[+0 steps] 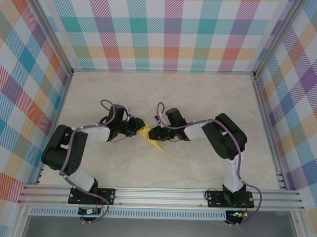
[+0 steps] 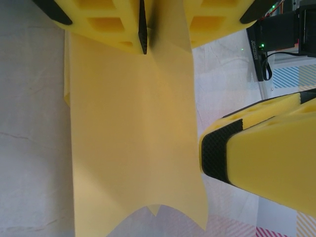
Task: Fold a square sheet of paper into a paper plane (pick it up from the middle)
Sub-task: Fold the wing for the fifth time at the center of the table.
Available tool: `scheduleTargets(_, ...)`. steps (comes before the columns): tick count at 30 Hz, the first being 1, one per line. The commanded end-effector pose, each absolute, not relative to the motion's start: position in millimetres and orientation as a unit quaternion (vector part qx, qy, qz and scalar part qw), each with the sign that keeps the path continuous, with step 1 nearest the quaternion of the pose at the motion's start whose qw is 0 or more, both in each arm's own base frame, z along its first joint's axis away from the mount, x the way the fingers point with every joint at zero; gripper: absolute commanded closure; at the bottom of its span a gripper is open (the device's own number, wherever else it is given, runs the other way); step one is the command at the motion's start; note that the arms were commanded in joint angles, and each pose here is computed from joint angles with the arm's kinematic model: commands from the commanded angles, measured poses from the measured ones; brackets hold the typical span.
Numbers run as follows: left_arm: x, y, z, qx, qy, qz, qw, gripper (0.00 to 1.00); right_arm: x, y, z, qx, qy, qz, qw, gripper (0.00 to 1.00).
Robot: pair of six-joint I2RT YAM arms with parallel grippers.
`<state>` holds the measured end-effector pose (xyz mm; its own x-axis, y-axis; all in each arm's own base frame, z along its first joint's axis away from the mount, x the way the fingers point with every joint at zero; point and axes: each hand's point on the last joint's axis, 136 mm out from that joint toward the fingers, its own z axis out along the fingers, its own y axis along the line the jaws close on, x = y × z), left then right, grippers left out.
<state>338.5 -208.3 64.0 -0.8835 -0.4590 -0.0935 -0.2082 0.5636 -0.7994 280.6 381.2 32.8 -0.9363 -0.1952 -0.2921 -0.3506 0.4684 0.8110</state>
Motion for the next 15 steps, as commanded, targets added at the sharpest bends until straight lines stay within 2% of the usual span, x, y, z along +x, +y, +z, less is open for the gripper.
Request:
scheduleTargets(1,338.1,-213.7,59.5,-0.182,0.874,-0.429,0.142,0.76,277.0,379.0,23.7,-0.162,0.860,0.480,0.061,0.79)
scheduleTargets(15,337.5,-208.6,52.0,-0.195,0.880,-0.411,0.139,0.77,279.2,379.5,43.3,-0.163,0.856,0.485,0.072,0.70)
